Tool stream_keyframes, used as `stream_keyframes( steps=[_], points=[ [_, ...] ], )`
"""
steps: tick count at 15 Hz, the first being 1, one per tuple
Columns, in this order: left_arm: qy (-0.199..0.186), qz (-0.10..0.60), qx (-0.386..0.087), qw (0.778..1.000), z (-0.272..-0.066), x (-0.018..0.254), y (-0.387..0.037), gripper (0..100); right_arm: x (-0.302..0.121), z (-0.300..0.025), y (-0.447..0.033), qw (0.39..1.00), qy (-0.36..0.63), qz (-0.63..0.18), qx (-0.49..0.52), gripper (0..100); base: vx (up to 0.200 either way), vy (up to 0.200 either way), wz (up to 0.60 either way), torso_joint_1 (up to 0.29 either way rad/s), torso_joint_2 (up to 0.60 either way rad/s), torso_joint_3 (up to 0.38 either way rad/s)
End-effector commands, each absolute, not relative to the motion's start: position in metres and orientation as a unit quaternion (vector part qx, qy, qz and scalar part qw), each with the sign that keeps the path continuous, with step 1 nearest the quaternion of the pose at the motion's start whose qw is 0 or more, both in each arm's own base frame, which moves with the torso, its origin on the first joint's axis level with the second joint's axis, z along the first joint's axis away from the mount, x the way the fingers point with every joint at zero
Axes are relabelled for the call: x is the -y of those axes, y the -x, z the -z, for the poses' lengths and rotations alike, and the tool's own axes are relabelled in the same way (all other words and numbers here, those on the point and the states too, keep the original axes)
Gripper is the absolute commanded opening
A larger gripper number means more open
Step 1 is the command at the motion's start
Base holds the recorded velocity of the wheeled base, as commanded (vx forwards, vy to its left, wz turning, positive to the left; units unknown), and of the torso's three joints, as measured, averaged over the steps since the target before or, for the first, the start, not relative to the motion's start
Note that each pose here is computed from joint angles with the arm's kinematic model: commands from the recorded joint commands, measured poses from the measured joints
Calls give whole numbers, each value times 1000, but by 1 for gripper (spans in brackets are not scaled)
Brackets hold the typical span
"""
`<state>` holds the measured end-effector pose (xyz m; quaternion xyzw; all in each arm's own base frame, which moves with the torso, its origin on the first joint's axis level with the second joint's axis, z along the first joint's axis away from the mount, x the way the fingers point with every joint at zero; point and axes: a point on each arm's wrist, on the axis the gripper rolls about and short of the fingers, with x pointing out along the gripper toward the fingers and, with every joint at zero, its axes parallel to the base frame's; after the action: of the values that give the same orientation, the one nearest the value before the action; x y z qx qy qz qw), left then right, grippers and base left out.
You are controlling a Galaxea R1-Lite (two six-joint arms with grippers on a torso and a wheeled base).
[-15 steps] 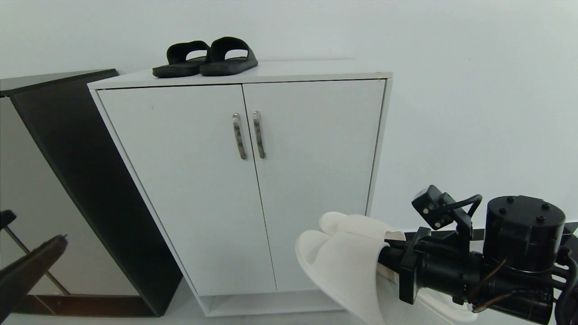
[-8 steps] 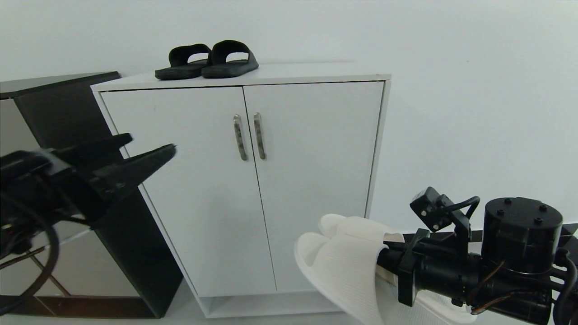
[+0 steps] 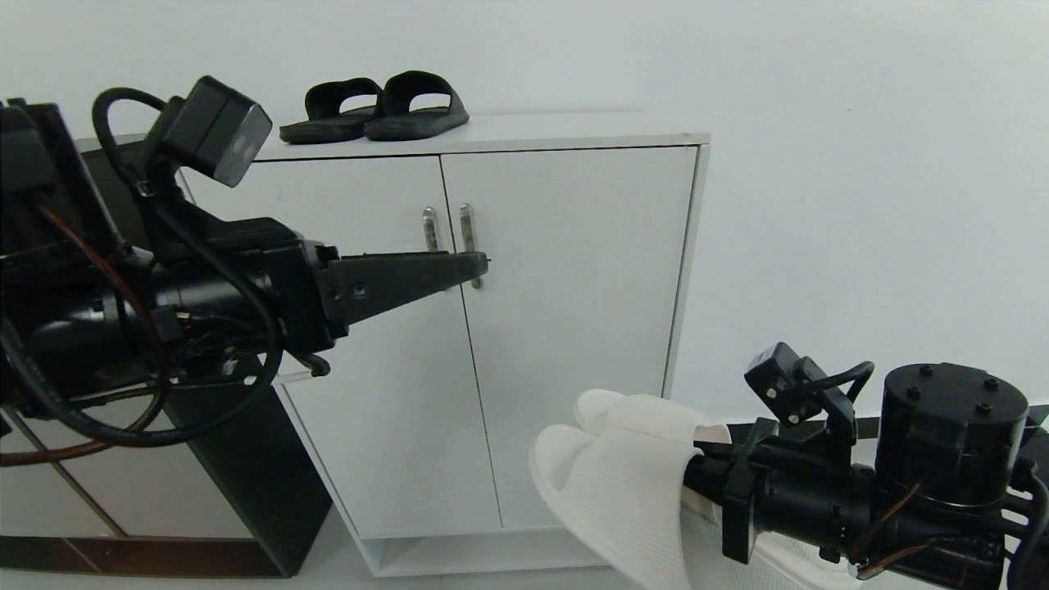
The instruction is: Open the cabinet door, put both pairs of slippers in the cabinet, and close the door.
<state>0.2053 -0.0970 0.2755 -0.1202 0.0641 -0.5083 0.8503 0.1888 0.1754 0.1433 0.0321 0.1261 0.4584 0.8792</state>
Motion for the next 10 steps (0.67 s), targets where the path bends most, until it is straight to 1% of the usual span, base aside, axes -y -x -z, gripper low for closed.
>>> stream_keyframes(
  steps=[1, 3, 4, 7, 10],
  points=[
    [122, 508, -71, 850, -276, 93, -233, 100, -175, -143, -189, 879, -32, -459, -127, 0, 0, 0, 0, 0, 0, 0],
    [123, 497, -79, 856, -275, 93, -256, 100, -175, -143, -189, 879, -32, -459, -127, 0, 0, 0, 0, 0, 0, 0],
    [126, 483, -85, 862, -270, 89, -271, 100, -175, -142, -189, 879, -32, -458, -128, 0, 0, 0, 0, 0, 0, 0],
    [131, 465, -98, 870, -261, 83, -287, 100, -176, -142, -189, 879, -32, -458, -128, 0, 0, 0, 0, 0, 0, 0],
    [128, 461, -100, 872, -256, 83, -301, 100, -176, -142, -189, 879, -32, -458, -128, 0, 0, 0, 0, 0, 0, 0]
  ],
)
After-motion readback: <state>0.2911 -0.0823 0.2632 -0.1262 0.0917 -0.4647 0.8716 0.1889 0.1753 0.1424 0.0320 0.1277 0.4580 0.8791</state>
